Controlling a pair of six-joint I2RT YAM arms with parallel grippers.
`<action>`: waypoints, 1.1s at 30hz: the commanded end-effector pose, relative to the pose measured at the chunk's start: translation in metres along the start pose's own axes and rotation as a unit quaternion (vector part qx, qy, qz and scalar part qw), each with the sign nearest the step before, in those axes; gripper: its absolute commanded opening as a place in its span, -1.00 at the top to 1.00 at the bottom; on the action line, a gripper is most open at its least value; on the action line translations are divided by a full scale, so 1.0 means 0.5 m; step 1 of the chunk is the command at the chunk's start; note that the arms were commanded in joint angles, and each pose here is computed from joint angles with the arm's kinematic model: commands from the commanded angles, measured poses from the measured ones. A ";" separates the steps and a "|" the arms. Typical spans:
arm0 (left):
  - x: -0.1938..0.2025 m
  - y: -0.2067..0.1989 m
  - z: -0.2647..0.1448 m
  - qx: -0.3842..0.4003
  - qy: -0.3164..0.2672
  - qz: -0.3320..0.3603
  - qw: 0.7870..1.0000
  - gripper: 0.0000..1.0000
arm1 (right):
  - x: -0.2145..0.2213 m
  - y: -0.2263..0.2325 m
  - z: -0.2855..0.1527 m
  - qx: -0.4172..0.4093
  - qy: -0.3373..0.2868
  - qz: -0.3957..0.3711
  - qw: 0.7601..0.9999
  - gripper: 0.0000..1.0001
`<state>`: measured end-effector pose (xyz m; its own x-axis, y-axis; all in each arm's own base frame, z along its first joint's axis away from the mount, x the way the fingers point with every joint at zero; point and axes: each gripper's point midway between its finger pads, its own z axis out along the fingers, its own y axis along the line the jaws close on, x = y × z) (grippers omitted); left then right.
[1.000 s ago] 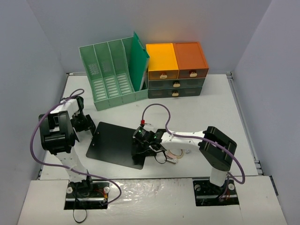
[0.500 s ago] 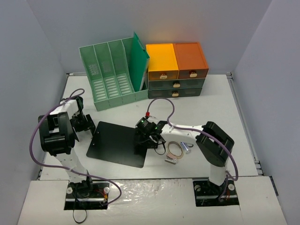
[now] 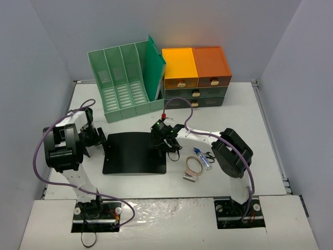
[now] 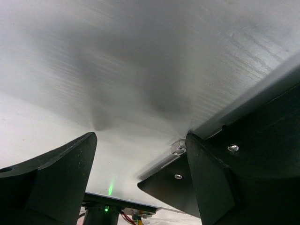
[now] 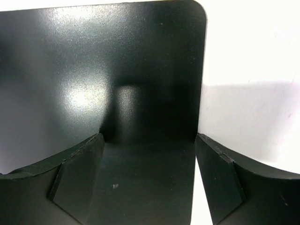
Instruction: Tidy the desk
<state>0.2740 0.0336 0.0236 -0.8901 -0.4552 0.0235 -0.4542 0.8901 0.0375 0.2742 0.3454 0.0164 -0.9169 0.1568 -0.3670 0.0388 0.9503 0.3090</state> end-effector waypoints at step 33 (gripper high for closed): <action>0.071 -0.211 -0.036 0.268 0.070 0.018 0.961 -0.39 | 0.077 -0.051 0.093 0.014 0.072 -0.039 0.997 -0.49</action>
<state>0.2800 0.0106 0.0205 -0.9011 -0.4319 0.0390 -0.4336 0.8953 -0.1019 0.3062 0.3299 0.0134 -0.8862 0.0879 -0.4550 -0.0230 0.9723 0.2326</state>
